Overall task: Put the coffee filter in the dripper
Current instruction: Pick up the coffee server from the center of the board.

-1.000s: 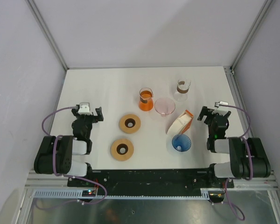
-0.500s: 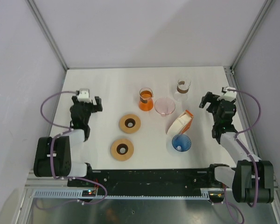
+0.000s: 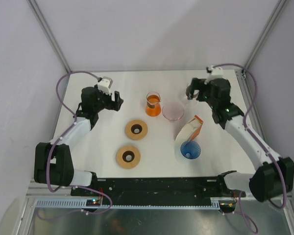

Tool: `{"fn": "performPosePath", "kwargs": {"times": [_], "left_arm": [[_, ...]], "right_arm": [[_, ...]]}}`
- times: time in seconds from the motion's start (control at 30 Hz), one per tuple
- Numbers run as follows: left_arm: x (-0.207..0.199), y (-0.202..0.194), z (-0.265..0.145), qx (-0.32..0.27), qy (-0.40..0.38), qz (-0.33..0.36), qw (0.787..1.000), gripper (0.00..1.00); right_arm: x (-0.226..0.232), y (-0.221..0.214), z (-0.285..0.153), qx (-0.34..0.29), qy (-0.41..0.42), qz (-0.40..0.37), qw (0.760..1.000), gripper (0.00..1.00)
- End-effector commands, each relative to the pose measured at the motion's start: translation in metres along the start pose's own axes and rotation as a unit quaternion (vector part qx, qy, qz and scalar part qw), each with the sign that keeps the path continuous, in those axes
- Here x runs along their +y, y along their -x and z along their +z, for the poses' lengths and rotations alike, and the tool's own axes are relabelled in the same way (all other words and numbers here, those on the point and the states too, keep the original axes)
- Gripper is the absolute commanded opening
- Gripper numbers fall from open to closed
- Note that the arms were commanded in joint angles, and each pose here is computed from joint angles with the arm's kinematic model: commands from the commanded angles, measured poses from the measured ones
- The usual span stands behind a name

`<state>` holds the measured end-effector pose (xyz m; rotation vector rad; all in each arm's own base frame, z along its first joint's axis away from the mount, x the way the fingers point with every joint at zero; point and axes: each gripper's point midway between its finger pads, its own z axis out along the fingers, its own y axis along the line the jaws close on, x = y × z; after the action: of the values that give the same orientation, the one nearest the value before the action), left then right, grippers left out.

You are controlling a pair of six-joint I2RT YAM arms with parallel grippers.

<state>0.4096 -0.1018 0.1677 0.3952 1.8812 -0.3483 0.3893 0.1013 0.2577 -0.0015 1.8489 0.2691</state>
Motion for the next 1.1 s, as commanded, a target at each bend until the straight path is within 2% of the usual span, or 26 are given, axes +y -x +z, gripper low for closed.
{"fn": "performPosePath", "kwargs": {"times": [0.0,0.17,0.23,0.37,0.53,0.8,1.07], "left_arm": [[-0.003,0.026,-0.01,0.013,-0.006,-0.014,1.0,0.86],[0.004,0.023,-0.017,0.026,0.021,-0.014,0.999,0.88],[0.005,0.018,-0.02,0.035,0.026,-0.014,0.999,0.88],[0.008,0.012,-0.021,0.044,0.034,-0.015,0.998,0.88],[0.01,0.012,-0.022,0.045,0.041,-0.012,0.998,0.88],[0.013,0.008,-0.021,0.05,0.047,-0.011,0.998,0.89],[0.015,0.009,-0.022,0.05,0.053,-0.008,0.997,0.89]], "right_arm": [[0.049,0.001,0.022,0.067,0.026,-0.024,0.997,0.93],[0.097,-0.001,0.057,0.094,0.055,-0.031,0.994,0.92],[0.109,-0.007,0.072,0.113,0.066,-0.031,0.991,0.9],[0.134,-0.025,0.103,0.169,0.082,-0.05,0.981,0.78],[0.159,-0.051,0.125,0.204,0.093,-0.088,0.971,0.76],[0.171,-0.087,0.135,0.239,0.12,-0.111,0.957,0.74],[0.171,-0.112,0.144,0.261,0.121,-0.133,0.948,0.61]]}}
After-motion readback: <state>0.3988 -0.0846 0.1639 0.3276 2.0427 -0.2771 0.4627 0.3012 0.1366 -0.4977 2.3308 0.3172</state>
